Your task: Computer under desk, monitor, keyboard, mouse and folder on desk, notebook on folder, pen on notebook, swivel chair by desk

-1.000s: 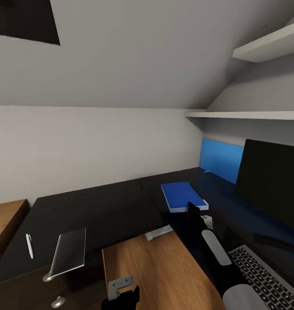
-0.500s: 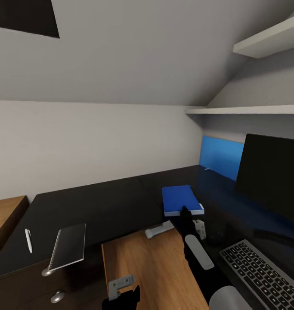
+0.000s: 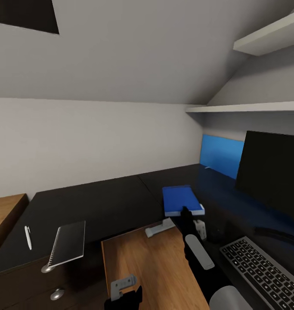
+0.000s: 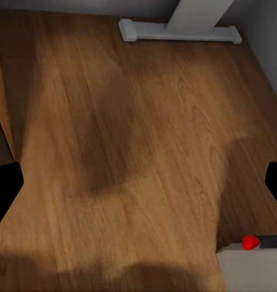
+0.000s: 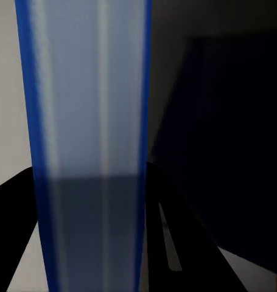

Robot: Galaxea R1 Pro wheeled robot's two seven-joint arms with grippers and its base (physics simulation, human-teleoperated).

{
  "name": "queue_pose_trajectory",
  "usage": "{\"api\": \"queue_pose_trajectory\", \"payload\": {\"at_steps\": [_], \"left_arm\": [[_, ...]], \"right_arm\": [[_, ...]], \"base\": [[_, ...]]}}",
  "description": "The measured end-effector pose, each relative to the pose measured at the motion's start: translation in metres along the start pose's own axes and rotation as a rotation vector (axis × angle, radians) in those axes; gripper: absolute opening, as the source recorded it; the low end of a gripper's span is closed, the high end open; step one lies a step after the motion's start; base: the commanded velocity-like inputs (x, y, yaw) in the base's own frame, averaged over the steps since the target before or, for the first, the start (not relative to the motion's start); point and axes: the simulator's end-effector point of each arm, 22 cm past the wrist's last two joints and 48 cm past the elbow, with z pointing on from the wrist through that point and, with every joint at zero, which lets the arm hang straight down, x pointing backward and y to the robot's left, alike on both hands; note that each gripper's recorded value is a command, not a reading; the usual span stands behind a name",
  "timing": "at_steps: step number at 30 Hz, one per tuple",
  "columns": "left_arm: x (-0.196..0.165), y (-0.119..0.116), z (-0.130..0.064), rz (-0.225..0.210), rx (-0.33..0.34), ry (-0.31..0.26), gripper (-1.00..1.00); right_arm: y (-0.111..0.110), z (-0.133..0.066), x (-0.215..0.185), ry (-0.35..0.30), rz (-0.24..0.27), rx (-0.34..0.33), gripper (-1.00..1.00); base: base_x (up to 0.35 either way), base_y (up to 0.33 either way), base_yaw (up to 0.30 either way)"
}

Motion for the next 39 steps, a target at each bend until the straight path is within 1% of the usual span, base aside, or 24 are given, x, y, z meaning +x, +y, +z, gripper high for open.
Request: {"api": "queue_pose_trajectory", "payload": {"at_steps": [5,6,9,13,17,20,26,30,39], "left_arm": [[0.002,0.000,0.000,0.001,0.000,0.004,1.00],[0.002,0.000,0.000,0.003,0.000,0.005,1.00],[0.003,0.001,0.000,0.004,-0.001,0.007,1.00],[0.008,0.014,0.006,0.018,-0.034,0.010,1.00],[0.009,0.018,0.008,0.022,-0.043,0.012,1.00],[0.009,0.018,0.008,0.022,-0.044,0.013,1.00],[0.009,0.019,0.008,0.021,-0.046,0.012,1.00],[0.009,0.019,0.008,0.021,-0.047,0.012,1.00],[0.009,0.019,0.008,0.021,-0.047,0.011,1.00]], "right_arm": [[-0.014,0.000,0.000,0.003,0.003,0.065,-1.00],[-0.013,0.000,-0.001,0.003,-0.008,0.066,-1.00],[-0.013,0.000,-0.003,0.002,-0.011,0.068,-1.00],[-0.013,0.001,-0.007,-0.004,-0.012,0.069,-1.00],[-0.013,0.001,-0.008,-0.006,-0.013,0.069,-1.00],[-0.013,0.001,-0.008,-0.007,-0.014,0.069,-1.00],[-0.013,0.001,-0.008,-0.003,-0.011,0.068,-1.00],[-0.013,0.003,-0.013,0.005,-0.026,0.063,-1.00],[-0.013,0.004,-0.017,0.002,-0.033,0.062,-1.00]], "base": [[0.000,0.000,0.000],[0.000,0.000,0.000],[0.000,0.000,0.000],[0.114,-0.123,0.000],[0.050,-0.056,0.000],[0.008,-0.008,0.000],[0.001,-0.149,0.000],[0.000,-0.021,0.000],[0.015,-0.001,0.000]]}}
